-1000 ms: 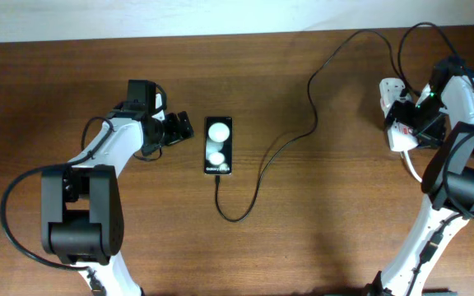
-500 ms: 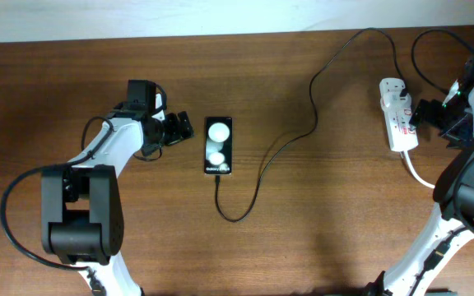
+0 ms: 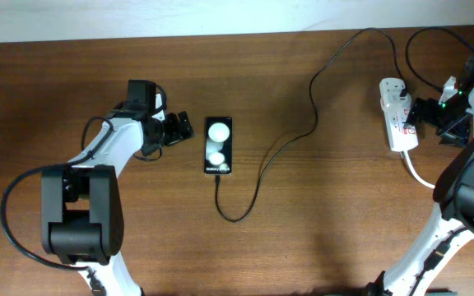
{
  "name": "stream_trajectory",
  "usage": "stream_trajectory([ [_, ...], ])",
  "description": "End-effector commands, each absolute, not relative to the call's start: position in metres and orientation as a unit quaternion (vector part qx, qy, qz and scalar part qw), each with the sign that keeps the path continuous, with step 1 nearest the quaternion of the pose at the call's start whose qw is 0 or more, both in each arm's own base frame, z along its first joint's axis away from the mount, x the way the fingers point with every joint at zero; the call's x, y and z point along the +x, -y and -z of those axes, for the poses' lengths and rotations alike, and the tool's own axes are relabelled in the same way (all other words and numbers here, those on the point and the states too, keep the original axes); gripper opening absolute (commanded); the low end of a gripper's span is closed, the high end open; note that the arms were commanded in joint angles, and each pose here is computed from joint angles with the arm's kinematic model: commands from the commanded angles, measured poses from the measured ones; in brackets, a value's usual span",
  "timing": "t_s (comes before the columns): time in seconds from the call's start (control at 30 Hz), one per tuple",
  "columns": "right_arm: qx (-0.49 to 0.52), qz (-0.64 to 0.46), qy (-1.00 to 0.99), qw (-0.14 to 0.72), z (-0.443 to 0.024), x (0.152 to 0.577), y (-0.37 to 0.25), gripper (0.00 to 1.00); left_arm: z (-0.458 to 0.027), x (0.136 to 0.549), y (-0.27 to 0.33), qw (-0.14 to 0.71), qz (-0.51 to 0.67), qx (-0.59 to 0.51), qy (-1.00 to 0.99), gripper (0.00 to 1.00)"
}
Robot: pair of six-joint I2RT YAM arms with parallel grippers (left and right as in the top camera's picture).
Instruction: Plug charger to phone and switch on socket
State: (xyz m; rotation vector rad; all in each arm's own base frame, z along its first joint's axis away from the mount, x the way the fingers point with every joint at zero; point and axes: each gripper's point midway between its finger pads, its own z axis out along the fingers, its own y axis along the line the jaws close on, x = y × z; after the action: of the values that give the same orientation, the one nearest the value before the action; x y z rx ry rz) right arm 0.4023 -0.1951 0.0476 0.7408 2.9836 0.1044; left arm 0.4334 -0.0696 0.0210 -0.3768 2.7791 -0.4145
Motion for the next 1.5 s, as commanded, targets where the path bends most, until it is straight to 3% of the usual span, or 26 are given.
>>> stream_trajectory([
  [0.0, 0.234, -0.037, -0.97, 0.055, -0.062, 0.41, 0.193, 0.99, -0.027, 0.439, 0.067, 0.162, 0.144, -0.131, -0.967, 0.99],
  [1.2, 0.234, -0.037, -0.97, 0.055, -0.062, 0.41, 0.193, 0.99, -0.029, 0.439, 0.067, 0.164, 0.144, -0.131, -0.967, 0.99],
  [1.3, 0.234, -0.037, -0.97, 0.055, -0.062, 0.41, 0.193, 0.99, -0.059, 0.443, 0.068, 0.197, 0.151, -0.125, -0.96, 0.99],
  [1.47, 0.234, -0.037, -0.97, 0.055, -0.062, 0.41, 0.193, 0.99, -0.178, 0.442, 0.068, 0.327, 0.177, -0.105, -0.922, 0.99],
])
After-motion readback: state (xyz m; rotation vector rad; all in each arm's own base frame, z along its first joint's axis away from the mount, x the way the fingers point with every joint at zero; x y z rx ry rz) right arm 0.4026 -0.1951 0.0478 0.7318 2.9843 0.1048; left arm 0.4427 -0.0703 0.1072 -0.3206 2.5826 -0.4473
